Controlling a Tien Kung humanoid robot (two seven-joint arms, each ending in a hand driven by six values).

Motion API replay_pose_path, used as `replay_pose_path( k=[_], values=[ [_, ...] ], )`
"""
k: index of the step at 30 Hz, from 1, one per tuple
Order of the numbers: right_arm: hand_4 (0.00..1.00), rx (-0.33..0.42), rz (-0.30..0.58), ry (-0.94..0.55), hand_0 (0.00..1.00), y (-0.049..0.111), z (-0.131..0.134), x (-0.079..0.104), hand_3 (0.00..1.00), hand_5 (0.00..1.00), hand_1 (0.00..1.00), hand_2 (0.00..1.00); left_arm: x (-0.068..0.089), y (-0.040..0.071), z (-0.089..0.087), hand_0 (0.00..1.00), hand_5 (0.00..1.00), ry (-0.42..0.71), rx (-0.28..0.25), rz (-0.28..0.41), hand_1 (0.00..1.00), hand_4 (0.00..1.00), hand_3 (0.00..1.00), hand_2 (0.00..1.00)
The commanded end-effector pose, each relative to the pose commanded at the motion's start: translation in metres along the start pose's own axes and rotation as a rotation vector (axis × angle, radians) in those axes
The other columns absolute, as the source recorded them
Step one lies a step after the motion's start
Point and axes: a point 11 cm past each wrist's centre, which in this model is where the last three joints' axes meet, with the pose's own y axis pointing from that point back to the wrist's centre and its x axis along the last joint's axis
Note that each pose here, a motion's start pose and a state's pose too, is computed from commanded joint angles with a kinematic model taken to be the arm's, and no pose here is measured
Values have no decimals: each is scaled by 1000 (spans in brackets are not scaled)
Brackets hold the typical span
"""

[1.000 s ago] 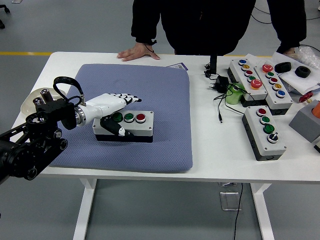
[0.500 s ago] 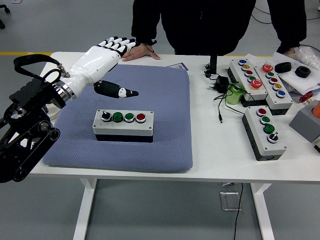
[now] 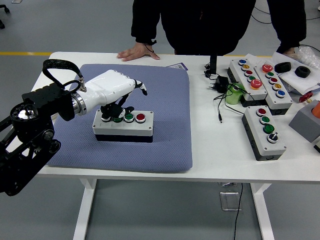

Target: Pick up the button,place it on the desk,press the button,press the button

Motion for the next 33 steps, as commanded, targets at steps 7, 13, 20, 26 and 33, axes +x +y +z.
replay_pose_path(
  k=[7, 13, 20, 26, 33],
  values=[
    [203, -1, 0, -1, 768, 0, 0, 0, 594, 150, 736, 741, -14, -2, 0, 2, 2, 17, -3, -45, 2, 503, 741, 41],
    [203, -1, 0, 1, 768, 0, 0, 0, 594, 150, 736, 741, -18, -4, 1, 2, 2, 21, -9, -60, 2, 491, 742, 41],
    [203, -1, 0, 0, 767, 0, 0, 0, 594, 151, 736, 741, -30, -7, 2, 2, 2, 23, -13, -98, 2, 483, 747, 41],
    [203, -1, 0, 0, 767, 0, 0, 0, 594, 150, 736, 741, -37, -11, -1, 2, 2, 26, -3, -117, 2, 476, 748, 41],
    [204, -1, 1, 1, 767, 0, 1, 1, 594, 150, 736, 741, -41, -13, -7, 2, 2, 29, 18, -126, 2, 475, 749, 41]
  ],
)
